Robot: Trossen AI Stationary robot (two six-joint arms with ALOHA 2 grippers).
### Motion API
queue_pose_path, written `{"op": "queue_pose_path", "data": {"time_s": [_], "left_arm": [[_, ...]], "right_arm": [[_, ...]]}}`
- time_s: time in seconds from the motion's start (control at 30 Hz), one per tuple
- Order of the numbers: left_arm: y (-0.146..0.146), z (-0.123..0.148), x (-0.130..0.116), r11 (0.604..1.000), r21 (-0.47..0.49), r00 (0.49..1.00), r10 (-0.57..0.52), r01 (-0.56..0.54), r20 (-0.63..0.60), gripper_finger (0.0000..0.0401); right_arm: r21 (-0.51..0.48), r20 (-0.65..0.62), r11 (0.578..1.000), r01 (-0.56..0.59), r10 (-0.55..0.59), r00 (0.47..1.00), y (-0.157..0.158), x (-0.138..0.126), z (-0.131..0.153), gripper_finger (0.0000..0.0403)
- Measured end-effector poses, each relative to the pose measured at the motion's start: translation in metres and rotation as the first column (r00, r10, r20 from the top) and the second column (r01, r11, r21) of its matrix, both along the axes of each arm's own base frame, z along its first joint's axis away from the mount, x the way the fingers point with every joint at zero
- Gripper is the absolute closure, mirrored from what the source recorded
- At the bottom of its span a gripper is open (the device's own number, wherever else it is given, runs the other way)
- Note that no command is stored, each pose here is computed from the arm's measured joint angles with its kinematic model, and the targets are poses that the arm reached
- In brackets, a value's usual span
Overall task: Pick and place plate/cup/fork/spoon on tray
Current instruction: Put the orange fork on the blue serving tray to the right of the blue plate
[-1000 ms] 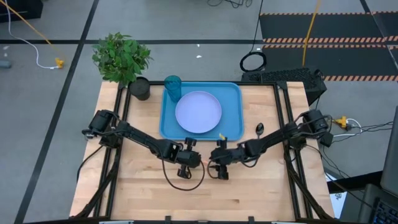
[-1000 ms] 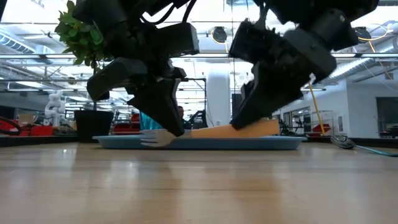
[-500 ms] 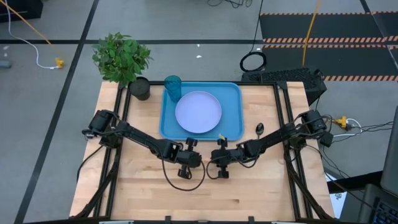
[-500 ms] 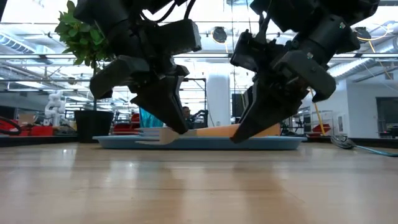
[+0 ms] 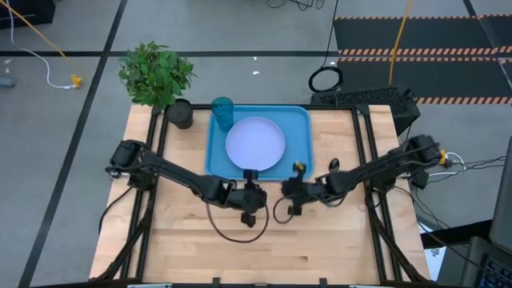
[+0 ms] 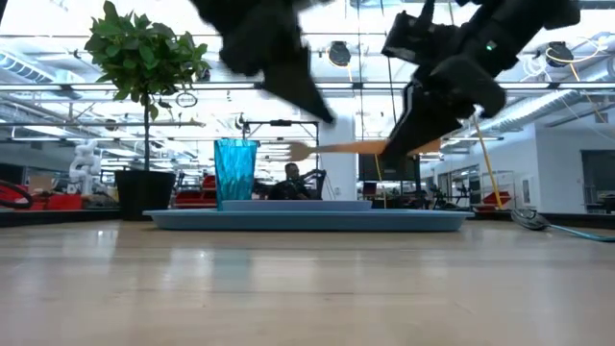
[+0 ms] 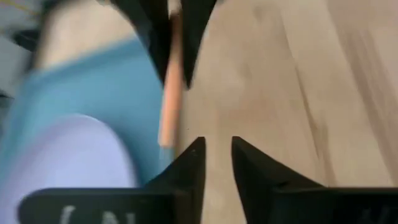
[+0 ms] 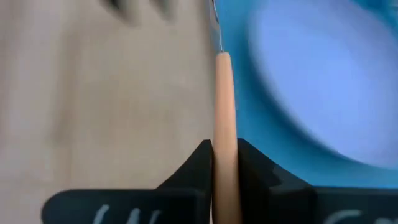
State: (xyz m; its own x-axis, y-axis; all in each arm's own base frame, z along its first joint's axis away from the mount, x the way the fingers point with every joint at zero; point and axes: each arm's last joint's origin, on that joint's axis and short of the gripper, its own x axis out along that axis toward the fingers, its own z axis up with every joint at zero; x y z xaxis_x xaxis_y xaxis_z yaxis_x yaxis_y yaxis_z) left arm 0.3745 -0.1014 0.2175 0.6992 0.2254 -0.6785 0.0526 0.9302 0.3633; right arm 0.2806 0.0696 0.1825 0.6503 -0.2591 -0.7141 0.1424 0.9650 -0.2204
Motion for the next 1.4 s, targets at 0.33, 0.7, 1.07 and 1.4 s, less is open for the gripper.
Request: {"op": "queue_pose_path", "data": {"time_s": [0.33,0.7,1.07,1.4], "left_arm": [[0.016,0.087,-0.016,0.993,-0.072,0.943,0.110,-0.092,0.314,0.0257],[0.030,0.062,0.019,0.957,-0.234,0.835,-0.013,0.169,0.550,0.0256],[0.047,0.034,0.056,0.946,-0.219,0.609,0.029,0.240,0.793,0.0242],[0.051,0.045,0.055,0.957,-0.230,0.452,0.129,0.175,0.883,0.0150]], "right_arm": [[-0.143,0.045,0.964,0.224,-0.220,0.975,-0.008,-0.052,0.042,0.0370],[-0.307,0.404,0.883,0.356,-0.219,0.888,0.018,-0.081,0.081,0.0370],[-0.470,0.521,0.772,0.427,-0.148,0.841,0.050,-0.080,0.097,0.0369],[-0.523,0.503,0.740,0.423,-0.133,0.854,0.059,-0.076,0.089,0.0368]]}}
